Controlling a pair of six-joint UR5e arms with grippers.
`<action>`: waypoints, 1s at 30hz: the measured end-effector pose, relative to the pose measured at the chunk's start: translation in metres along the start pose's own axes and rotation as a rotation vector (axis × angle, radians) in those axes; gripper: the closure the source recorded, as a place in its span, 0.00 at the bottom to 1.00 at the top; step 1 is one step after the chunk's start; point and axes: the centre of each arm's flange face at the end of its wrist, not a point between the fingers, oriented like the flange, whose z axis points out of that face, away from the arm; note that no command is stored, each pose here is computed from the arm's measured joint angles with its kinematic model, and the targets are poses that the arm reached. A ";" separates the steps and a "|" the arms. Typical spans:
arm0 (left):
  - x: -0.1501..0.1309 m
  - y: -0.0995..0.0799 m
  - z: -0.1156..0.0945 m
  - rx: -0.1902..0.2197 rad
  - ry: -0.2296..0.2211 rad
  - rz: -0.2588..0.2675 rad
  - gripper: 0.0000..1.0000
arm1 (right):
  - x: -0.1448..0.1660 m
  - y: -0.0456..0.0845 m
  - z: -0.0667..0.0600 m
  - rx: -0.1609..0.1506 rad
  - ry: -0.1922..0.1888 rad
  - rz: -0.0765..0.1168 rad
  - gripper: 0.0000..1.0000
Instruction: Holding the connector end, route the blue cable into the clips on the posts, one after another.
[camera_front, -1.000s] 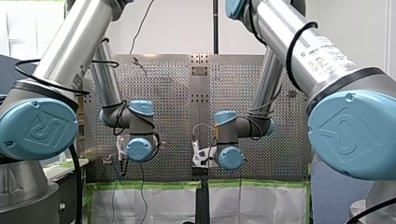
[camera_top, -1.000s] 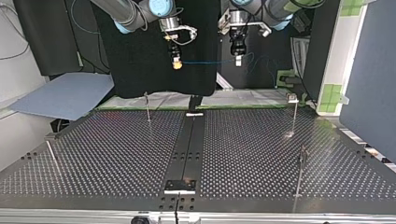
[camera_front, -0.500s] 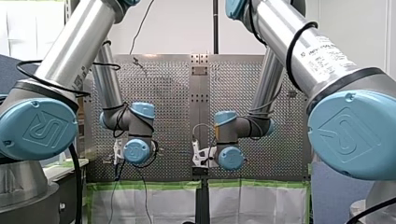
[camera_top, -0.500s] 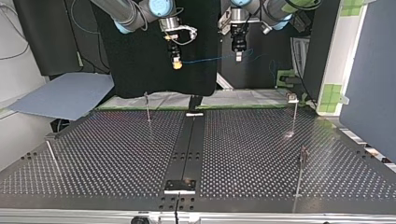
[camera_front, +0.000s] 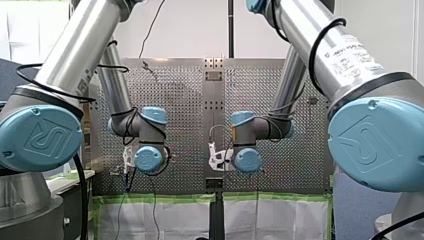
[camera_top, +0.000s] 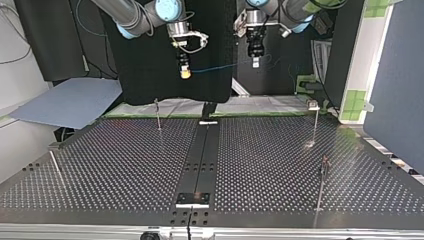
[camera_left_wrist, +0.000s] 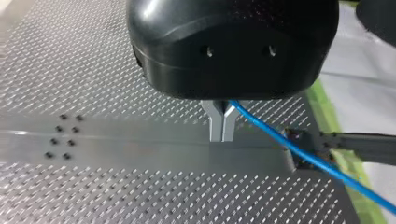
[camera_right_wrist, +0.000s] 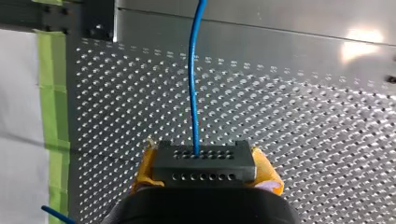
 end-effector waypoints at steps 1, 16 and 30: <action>-0.003 0.001 0.001 -0.008 -0.002 -0.006 1.00 | 0.004 0.000 0.000 0.004 0.002 0.006 1.00; -0.051 0.010 0.002 -0.023 -0.024 -0.016 1.00 | 0.104 -0.010 0.014 0.104 0.099 0.037 1.00; -0.132 0.009 0.033 -0.061 -0.127 -0.139 1.00 | 0.186 -0.032 0.024 0.244 0.172 0.042 1.00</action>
